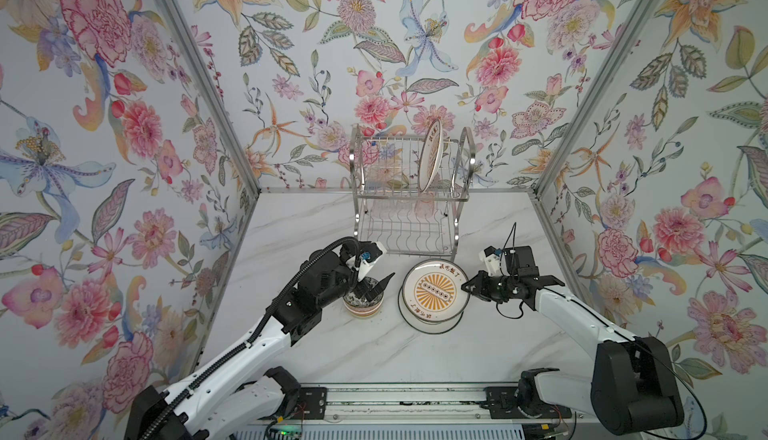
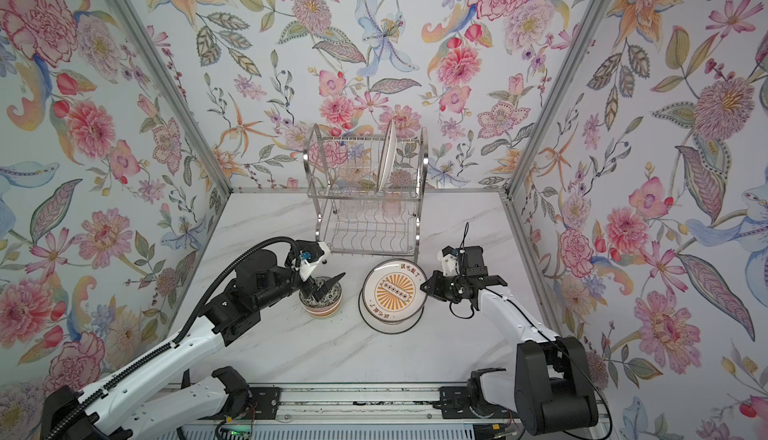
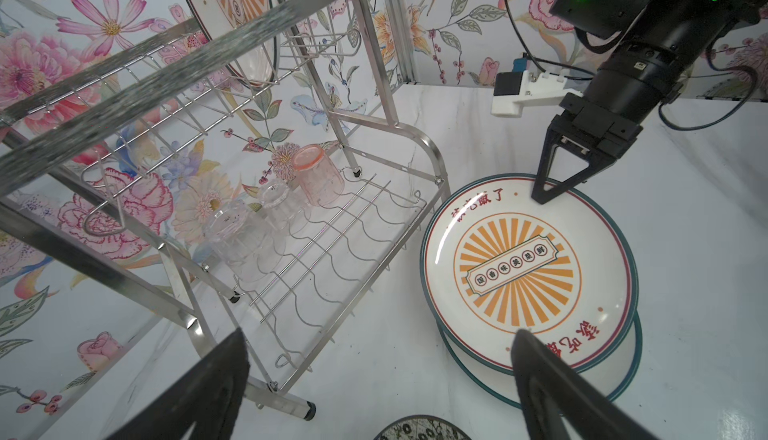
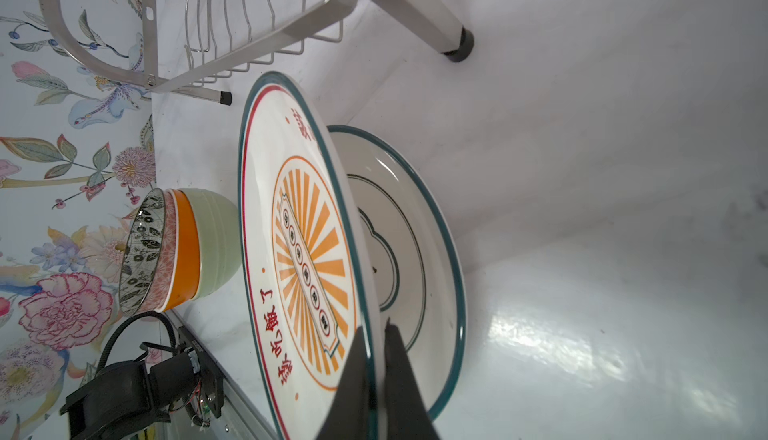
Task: Unload the mixed dishes from the dish rack
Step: 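Open the right gripper on the plate stack while the left hovers by the bowls, then reach the left gripper to the last sunburst plate while the right draws back, then close the left gripper on the rim of the sunburst plate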
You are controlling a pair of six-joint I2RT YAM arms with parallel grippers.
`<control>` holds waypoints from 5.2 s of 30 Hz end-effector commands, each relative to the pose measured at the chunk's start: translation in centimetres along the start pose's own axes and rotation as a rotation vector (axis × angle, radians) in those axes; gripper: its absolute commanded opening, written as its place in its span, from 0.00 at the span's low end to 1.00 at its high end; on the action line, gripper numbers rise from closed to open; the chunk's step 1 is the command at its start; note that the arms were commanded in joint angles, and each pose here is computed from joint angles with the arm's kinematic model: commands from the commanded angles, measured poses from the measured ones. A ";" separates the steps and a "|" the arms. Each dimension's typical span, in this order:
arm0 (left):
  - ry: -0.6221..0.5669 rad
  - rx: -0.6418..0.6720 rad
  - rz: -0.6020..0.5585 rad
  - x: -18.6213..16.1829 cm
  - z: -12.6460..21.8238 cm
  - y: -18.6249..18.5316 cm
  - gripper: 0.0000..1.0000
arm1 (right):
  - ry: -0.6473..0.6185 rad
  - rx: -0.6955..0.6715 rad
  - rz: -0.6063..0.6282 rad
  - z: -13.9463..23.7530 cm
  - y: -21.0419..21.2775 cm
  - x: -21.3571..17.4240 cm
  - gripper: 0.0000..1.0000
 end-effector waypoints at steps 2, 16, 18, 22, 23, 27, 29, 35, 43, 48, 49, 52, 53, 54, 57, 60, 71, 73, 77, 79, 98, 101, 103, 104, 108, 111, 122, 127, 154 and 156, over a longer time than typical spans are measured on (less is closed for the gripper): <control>-0.002 -0.031 0.017 0.6 -0.2 0.4 0.99 | 0.028 0.067 0.030 -1.0 0.1 -0.4 0.00; 0.019 -0.097 -0.027 0.9 -1.5 0.3 0.99 | 0.079 0.058 0.007 -2.6 -1.6 -1.3 0.00; 0.012 -0.097 -0.034 0.9 -1.6 0.3 0.99 | 0.079 0.050 0.003 -2.7 -1.8 -1.2 0.01; 0.012 -0.102 -0.041 1.1 -1.8 0.4 0.99 | 0.076 0.045 -0.002 -2.8 -2.1 -0.9 0.06; 0.011 -0.105 -0.040 1.1 -1.9 0.4 0.99 | 0.075 0.044 0.001 -2.8 -2.0 -0.9 0.08; 0.008 -0.120 -0.035 1.3 -1.9 0.3 0.99 | 0.070 0.036 0.001 -2.8 -2.1 -0.9 0.13; 0.005 -0.120 -0.034 1.3 -1.9 0.3 0.99 | 0.072 0.032 -0.003 -2.7 -2.2 -0.9 0.17; -0.003 -0.115 -0.034 1.6 -1.9 0.4 0.99 | 0.067 -0.011 -0.004 -2.6 -2.5 -0.8 0.28; -0.024 -0.097 -0.029 2.5 -2.1 1.0 0.99 | 0.053 -0.113 0.019 -2.3 -2.0 -0.3 0.41; -0.040 -0.068 -0.029 3.3 -2.2 1.6 0.99 | 0.044 -0.176 0.032 -2.5 -1.6 -0.2 0.46; -0.042 -0.060 -0.029 3.5 -2.3 1.7 0.99 | 0.038 -0.185 0.034 -2.4 -1.6 -0.1 0.47; -0.049 -0.042 -0.031 3.9 -2.3 2.1 0.99 | 0.031 -0.207 0.034 -2.5 -1.5 0.1 0.52; -0.054 -0.036 -0.031 4.1 -2.3 2.2 0.99 | 0.026 -0.213 0.034 -2.5 -1.4 0.1 0.53; -0.058 -0.029 -0.030 4.3 -2.2 2.3 0.99 | 0.021 -0.214 0.034 -2.5 -1.3 0.2 0.54; -0.071 -0.010 -0.025 4.7 -2.2 2.6 1.00 | 0.006 -0.212 0.043 -2.5 -0.8 0.5 0.58; -0.089 0.011 -0.014 5.3 -2.1 3.0 0.99 | -0.018 -0.201 0.056 -2.4 -0.2 0.9 0.66; -0.152 0.092 0.048 7.9 -1.6 4.7 0.99 | -0.132 -0.206 0.105 -1.0 1.6 2.2 0.93; -0.163 0.102 0.056 8.4 -1.6 5.0 0.99 | -0.157 -0.213 0.123 -0.5 1.9 2.4 0.94; -0.176 0.120 0.059 9.5 -1.7 5.7 0.99 | -0.253 -0.225 0.192 1.3 2.8 3.0 1.00; -0.178 0.132 0.061 10.1 -2.0 6.1 0.99 | -0.318 -0.216 0.241 2.5 3.6 3.2 0.99; -0.201 0.154 0.050 16.1 -11.8 9.1 0.80 | -0.989 0.031 0.803 11.4 11.0 1.4 0.99; -0.193 0.162 0.065 16.5 -13.6 9.2 0.75 | -1.023 0.033 0.814 12.0 11.3 1.5 0.99; -0.199 0.154 0.078 16.8 -14.5 9.1 0.73 | -1.039 0.030 0.820 12.3 11.5 1.5 0.99; -0.201 0.150 0.082 17.0 -14.9 9.0 0.73 | -1.045 0.028 0.821 12.4 11.5 1.6 0.99; -0.198 0.183 0.110 17.4 -16.3 9.2 0.69 | -1.068 0.036 0.824 12.7 11.6 1.5 0.99; -0.197 0.208 0.149 17.6 -17.1 9.6 0.61 | -1.079 0.031 0.818 12.7 11.6 1.7 0.99; -0.177 0.218 0.227 17.2 -19.2 9.4 0.42 | -1.088 0.014 0.809 12.9 11.1 2.2 0.99; -0.162 0.221 0.237 16.7 -19.6 9.3 0.39 | -1.078 0.017 0.804 13.0 10.7 2.5 0.99; -0.191 0.233 0.298 16.4 -19.4 8.7 0.11 | -1.080 0.044 0.758 13.3 10.2 3.1 0.99; -0.199 0.238 0.306 16.5 -19.3 8.8 0.10 | -1.079 0.046 0.758 13.2 10.2 3.1 0.99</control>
Point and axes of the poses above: each gripper's point midway between its finger pads, its own z axis back along the fingers, its own y axis along the line the jaws close on, x = y × z, the point moved 7 cm from there along z, back along the fingers, and after that the axes turned 5 degrees about -z, right-handed, at the moved point
